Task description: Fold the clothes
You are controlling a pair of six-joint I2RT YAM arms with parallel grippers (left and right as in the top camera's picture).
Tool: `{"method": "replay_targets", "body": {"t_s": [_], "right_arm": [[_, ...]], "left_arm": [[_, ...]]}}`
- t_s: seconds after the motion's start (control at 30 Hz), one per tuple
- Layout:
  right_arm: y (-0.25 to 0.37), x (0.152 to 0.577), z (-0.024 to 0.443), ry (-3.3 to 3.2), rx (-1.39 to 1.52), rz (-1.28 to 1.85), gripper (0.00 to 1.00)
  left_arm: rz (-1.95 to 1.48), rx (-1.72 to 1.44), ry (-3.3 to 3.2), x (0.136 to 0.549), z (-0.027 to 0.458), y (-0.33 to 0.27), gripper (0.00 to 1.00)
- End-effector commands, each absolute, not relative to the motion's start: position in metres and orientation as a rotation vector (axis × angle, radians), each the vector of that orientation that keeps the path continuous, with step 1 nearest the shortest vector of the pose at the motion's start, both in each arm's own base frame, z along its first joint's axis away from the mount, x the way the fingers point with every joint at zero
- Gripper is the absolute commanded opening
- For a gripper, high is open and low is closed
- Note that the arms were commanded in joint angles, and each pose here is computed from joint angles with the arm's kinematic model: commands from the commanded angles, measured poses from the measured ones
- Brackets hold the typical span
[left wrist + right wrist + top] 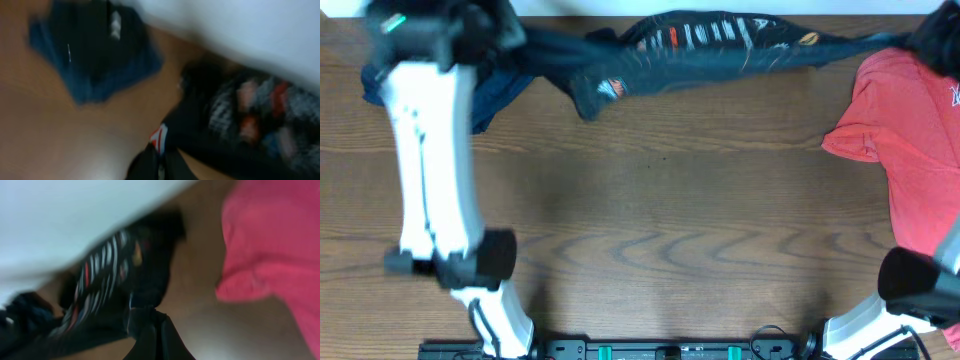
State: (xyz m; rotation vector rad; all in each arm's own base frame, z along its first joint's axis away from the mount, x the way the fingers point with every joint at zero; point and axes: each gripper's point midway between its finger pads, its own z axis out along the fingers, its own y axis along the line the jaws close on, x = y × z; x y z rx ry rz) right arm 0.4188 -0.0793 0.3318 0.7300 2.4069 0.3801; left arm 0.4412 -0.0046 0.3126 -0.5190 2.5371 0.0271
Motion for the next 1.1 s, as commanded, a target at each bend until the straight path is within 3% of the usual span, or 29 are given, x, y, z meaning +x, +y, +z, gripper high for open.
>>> {"method": "replay_targets", "body": {"t_s": [0.0,0.13,0.43,0.7,1.07], "right_arm": [[-0.079,0.406,0.314,2.478,0.751,0.358,0.01],[-0.077,0.385,0.291,2.590,0.815,0.334,0.01],[-0.082,0.339,0.267,2.787,0.887,0.166,0.01],[-0.079,0.321,0.268,2.808,0.877,0.147,0.01],[-0.070,0.278,0.219,2.840,0.913,0.120,0.01]], "left_arm": [[0.084,-0.557,2.668,0.423,0.283,0.000,0.06],[0.155,-0.634,2.835,0.387,0.259,0.002,0.06],[0.090,-0.595,2.963,0.351,0.248,-0.009,0.06],[0.132,-0.605,3.041,0.298,0.240,-0.005,0.06],[0.179,-0.650,3.128,0.217,0.221,0.001,0.06]]}}
